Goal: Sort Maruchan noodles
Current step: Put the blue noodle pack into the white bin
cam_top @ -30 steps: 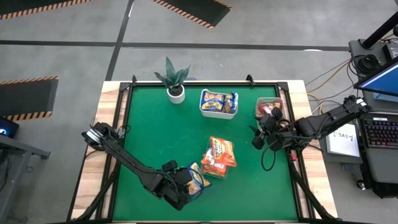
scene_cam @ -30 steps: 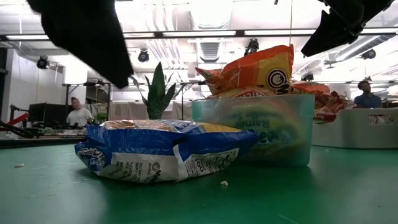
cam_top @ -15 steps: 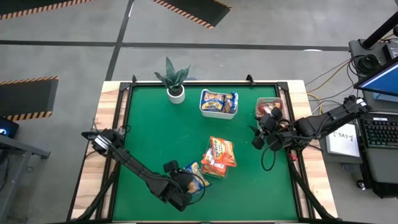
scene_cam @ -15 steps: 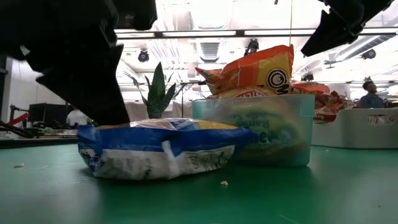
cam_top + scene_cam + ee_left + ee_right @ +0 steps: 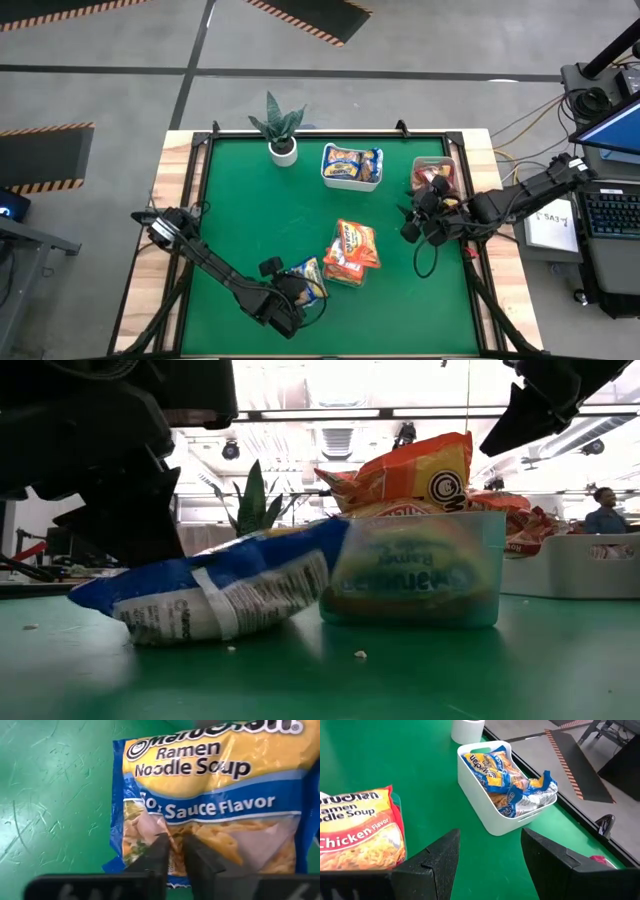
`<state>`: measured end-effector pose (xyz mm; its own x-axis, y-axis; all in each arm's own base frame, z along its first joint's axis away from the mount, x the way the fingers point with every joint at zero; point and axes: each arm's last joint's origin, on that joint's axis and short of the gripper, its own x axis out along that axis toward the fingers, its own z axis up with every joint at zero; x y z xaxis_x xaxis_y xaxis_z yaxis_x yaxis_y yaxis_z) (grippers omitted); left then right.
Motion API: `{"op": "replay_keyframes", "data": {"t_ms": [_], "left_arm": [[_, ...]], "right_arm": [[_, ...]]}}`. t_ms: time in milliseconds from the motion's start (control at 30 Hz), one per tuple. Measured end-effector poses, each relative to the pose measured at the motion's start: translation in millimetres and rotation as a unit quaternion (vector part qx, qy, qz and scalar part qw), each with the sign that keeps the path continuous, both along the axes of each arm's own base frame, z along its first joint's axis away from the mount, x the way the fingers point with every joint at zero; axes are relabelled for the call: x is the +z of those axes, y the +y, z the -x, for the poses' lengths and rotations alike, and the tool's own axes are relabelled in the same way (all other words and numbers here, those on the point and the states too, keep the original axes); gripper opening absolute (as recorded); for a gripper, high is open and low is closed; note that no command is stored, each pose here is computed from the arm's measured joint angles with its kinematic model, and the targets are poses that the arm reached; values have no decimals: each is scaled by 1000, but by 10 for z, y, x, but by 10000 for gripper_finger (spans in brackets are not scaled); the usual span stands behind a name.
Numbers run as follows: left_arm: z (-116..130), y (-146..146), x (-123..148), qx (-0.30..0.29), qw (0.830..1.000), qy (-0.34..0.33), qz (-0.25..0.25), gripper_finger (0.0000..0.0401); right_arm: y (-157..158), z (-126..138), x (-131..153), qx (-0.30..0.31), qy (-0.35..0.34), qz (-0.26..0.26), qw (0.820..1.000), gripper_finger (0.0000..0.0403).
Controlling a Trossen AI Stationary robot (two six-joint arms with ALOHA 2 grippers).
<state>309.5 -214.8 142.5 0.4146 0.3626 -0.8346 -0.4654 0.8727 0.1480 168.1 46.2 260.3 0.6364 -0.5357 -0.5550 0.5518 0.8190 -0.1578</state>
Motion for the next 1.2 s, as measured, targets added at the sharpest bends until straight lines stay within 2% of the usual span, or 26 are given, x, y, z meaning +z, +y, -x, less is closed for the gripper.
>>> {"op": "replay_keyframes", "data": {"t_ms": [100, 300, 433, 633, 733, 833, 967, 1200], "left_arm": [[29, -9, 1, -3, 1000, 8, -5, 8], [138, -69, 99, -18, 999, -3, -29, 2], [207, -107, 232, -24, 997, -43, -65, 1], [247, -136, 314, -32, 992, -75, -99, 0], [243, -132, 315, -34, 991, -75, -102, 0], [244, -133, 316, -35, 991, -75, -104, 0], [268, -163, 306, -42, 994, -61, -85, 0], [334, -325, 283, -74, 997, -27, -1, 0]], "right_arm": [[27, -56, -26, 8, 3, -5, 1000, 201], [173, -322, 2, 113, -31, -33, 993, 201], [300, -570, 38, 188, -88, -34, 978, 201], [462, -892, 13, 296, -143, -38, 944, 201], [505, -1028, 19, 315, -158, -47, 934, 201], [521, -1154, 31, 316, -153, -40, 935, 201], [551, -1296, 85, 322, -139, -22, 936, 201], [611, -1482, 256, 331, -76, -5, 941, 201]]}}
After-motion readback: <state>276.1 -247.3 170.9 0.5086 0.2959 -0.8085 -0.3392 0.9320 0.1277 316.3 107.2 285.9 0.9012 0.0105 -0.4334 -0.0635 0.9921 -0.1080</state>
